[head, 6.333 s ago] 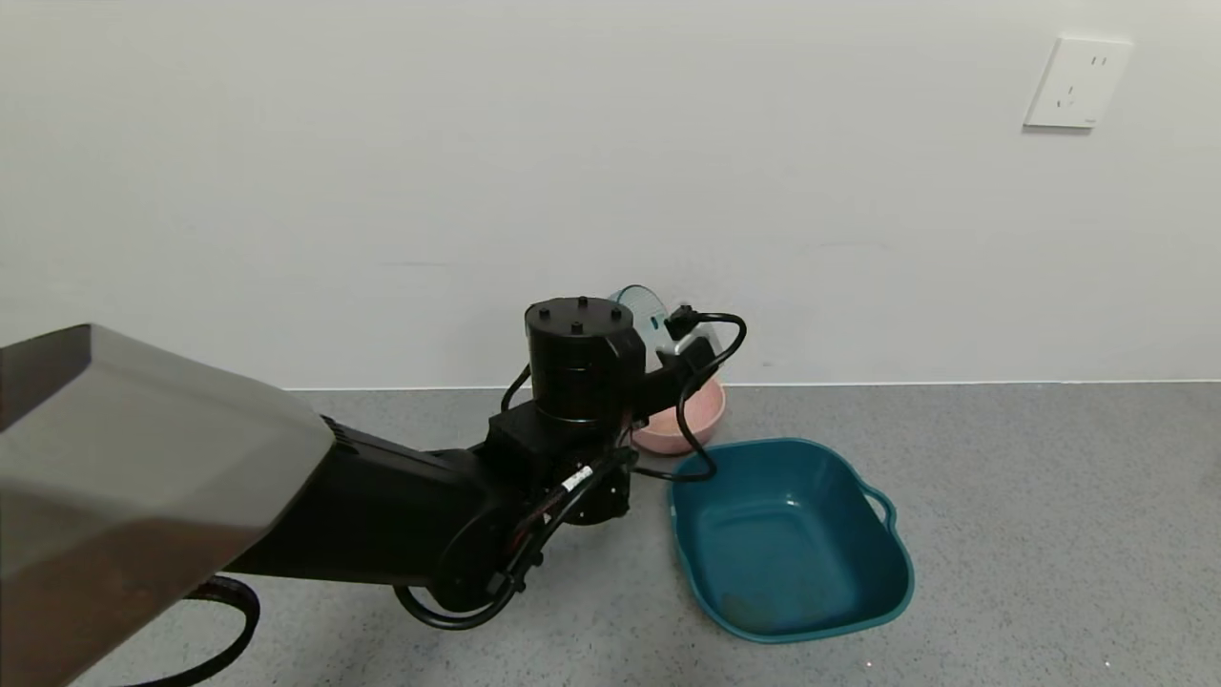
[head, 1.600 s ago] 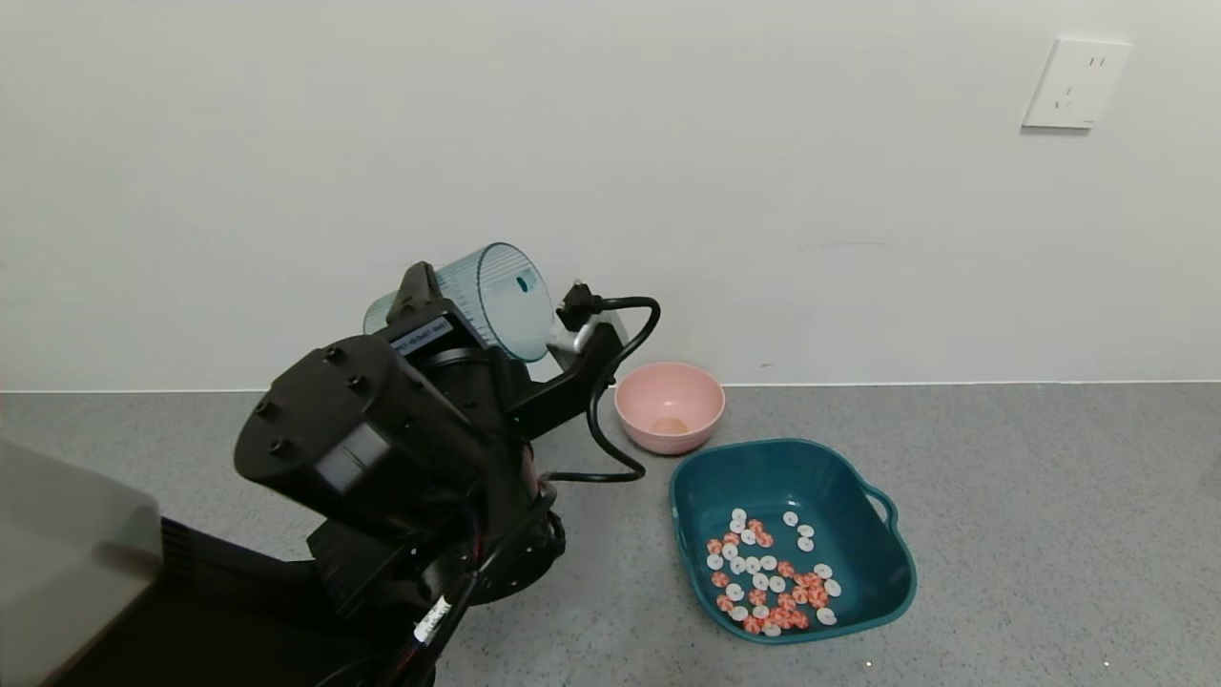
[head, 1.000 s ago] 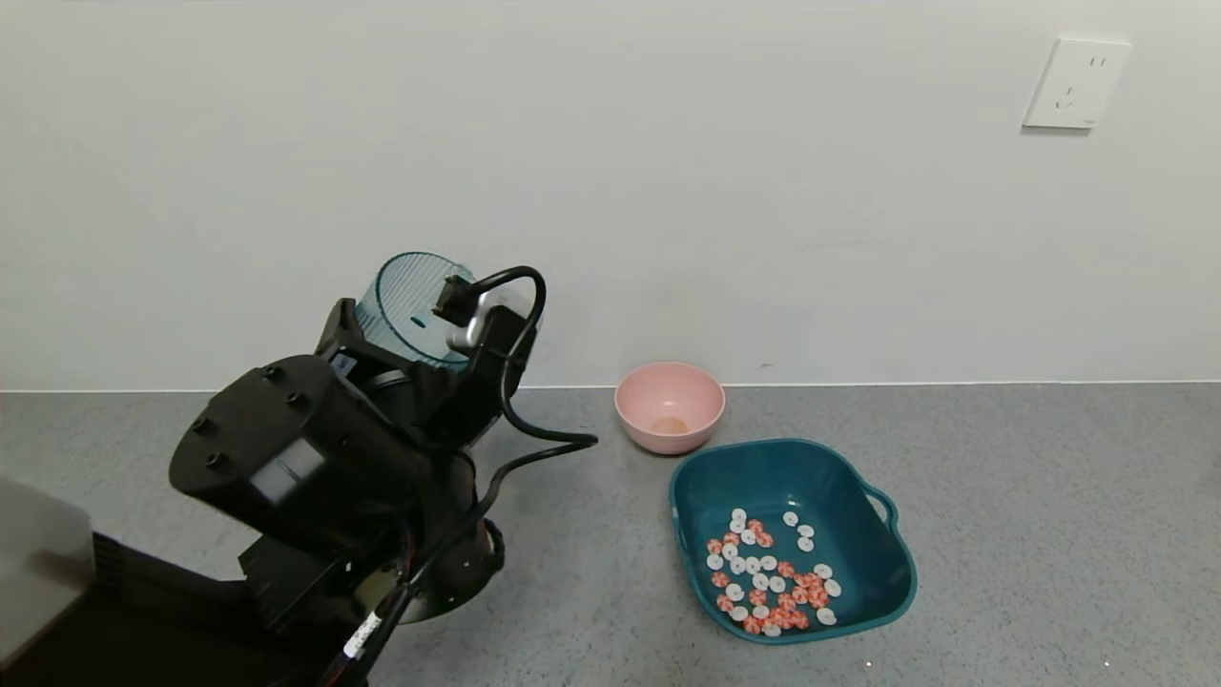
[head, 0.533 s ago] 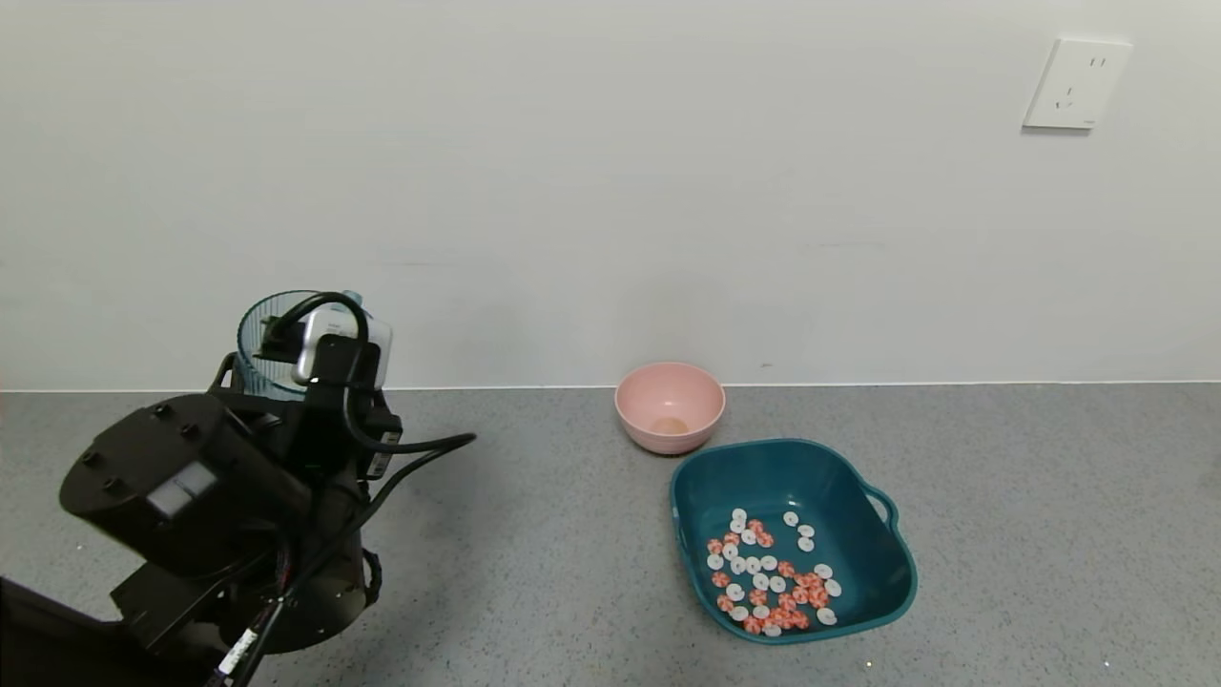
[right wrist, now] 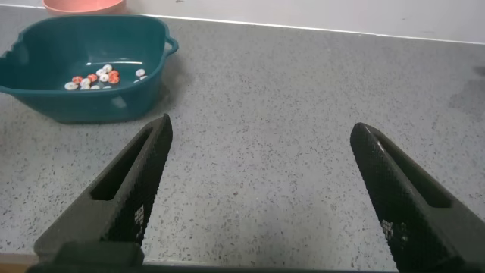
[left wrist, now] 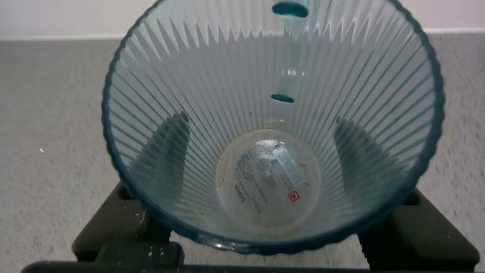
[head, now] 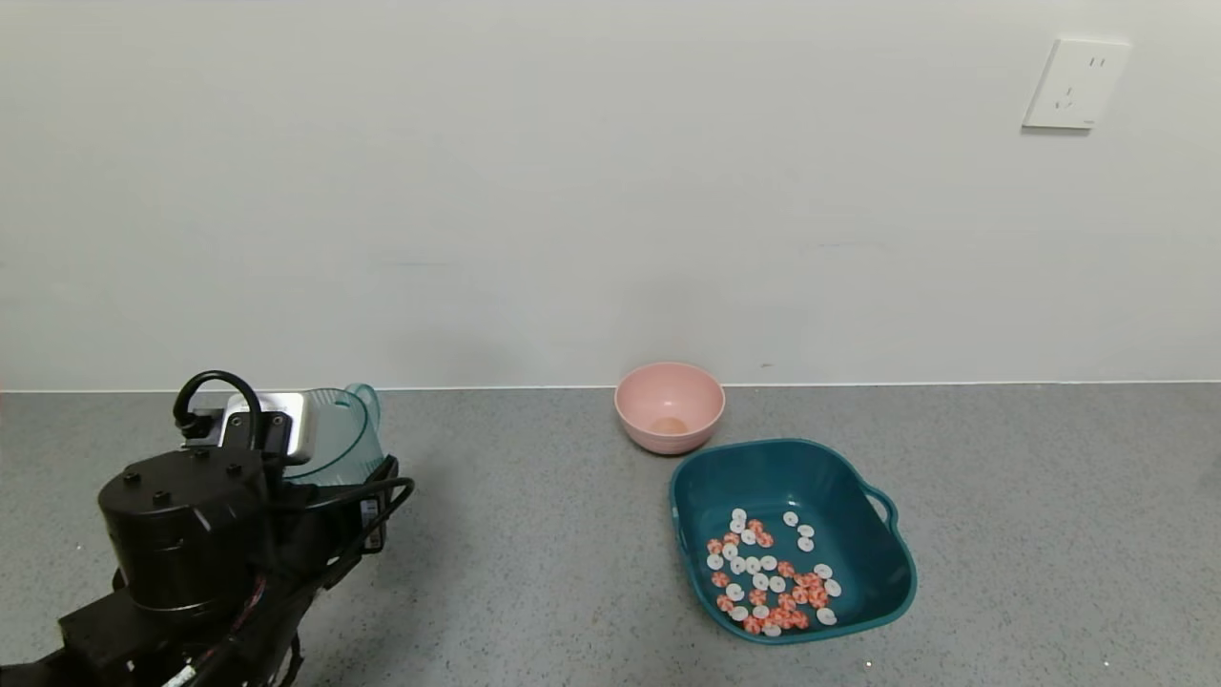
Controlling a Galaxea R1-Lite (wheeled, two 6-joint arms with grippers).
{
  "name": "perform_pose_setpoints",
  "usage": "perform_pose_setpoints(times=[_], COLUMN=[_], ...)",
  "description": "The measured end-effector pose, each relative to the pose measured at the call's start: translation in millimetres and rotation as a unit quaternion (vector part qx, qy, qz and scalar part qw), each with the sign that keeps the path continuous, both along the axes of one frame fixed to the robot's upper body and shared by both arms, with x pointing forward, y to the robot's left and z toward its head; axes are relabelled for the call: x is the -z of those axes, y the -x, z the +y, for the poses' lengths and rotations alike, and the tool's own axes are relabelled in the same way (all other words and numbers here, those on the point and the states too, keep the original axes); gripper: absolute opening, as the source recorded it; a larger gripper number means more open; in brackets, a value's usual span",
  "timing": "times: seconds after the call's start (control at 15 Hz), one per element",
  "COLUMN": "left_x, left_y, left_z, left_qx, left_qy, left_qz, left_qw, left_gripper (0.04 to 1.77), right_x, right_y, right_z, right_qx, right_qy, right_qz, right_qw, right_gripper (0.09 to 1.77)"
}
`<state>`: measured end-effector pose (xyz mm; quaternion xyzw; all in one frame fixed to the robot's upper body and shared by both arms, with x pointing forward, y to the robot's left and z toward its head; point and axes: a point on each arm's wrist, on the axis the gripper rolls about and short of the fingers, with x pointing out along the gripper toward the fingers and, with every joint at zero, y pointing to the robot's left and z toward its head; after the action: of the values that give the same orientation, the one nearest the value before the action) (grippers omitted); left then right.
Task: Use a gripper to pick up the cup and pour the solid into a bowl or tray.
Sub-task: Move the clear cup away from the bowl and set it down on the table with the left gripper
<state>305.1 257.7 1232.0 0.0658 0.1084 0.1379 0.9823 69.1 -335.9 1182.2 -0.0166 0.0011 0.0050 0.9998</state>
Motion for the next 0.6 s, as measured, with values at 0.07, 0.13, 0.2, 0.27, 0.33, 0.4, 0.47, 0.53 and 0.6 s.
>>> perform_pose_setpoints(times=[0.07,0.13,0.2,0.27,0.33,0.4,0.47,0.53,0.6], left_x=[0.7,0.2,-0.5,-0.3,0.7,2.6,3.9,6.7,7.4], left_y=[2.1,4.4,8.0,12.8,19.2,26.0,32.5,40.1,46.1], left_z=[7.5,15.5,23.9,31.5,38.7,44.3,49.0,52.3,53.8], left_qx=[0.008,0.018,0.036,0.053,0.075,0.095,0.111,0.133,0.155], left_qy=[0.010,0.019,0.030,0.038,0.048,0.057,0.066,0.078,0.088], left_qz=[0.013,0.021,0.029,0.040,0.056,0.075,0.093,0.119,0.135], left_qw=[0.9998,0.9994,0.9985,0.9970,0.9945,0.9910,0.9872,0.9810,0.9747], left_gripper=[1.31,1.31,1.31,1.31,1.31,1.31,1.31,1.31,1.31], right_x=[0.0,0.0,0.0,0.0,0.0,0.0,0.0,0.0,0.0], right_y=[0.0,0.0,0.0,0.0,0.0,0.0,0.0,0.0,0.0], right_z=[0.0,0.0,0.0,0.0,0.0,0.0,0.0,0.0,0.0], right_qx=[0.000,0.000,0.000,0.000,0.000,0.000,0.000,0.000,0.000], right_qy=[0.000,0.000,0.000,0.000,0.000,0.000,0.000,0.000,0.000], right_qz=[0.000,0.000,0.000,0.000,0.000,0.000,0.000,0.000,0.000], right_qw=[1.000,1.000,1.000,1.000,1.000,1.000,1.000,1.000,1.000], right_gripper=[1.71,1.71,1.71,1.71,1.71,1.71,1.71,1.71,1.71])
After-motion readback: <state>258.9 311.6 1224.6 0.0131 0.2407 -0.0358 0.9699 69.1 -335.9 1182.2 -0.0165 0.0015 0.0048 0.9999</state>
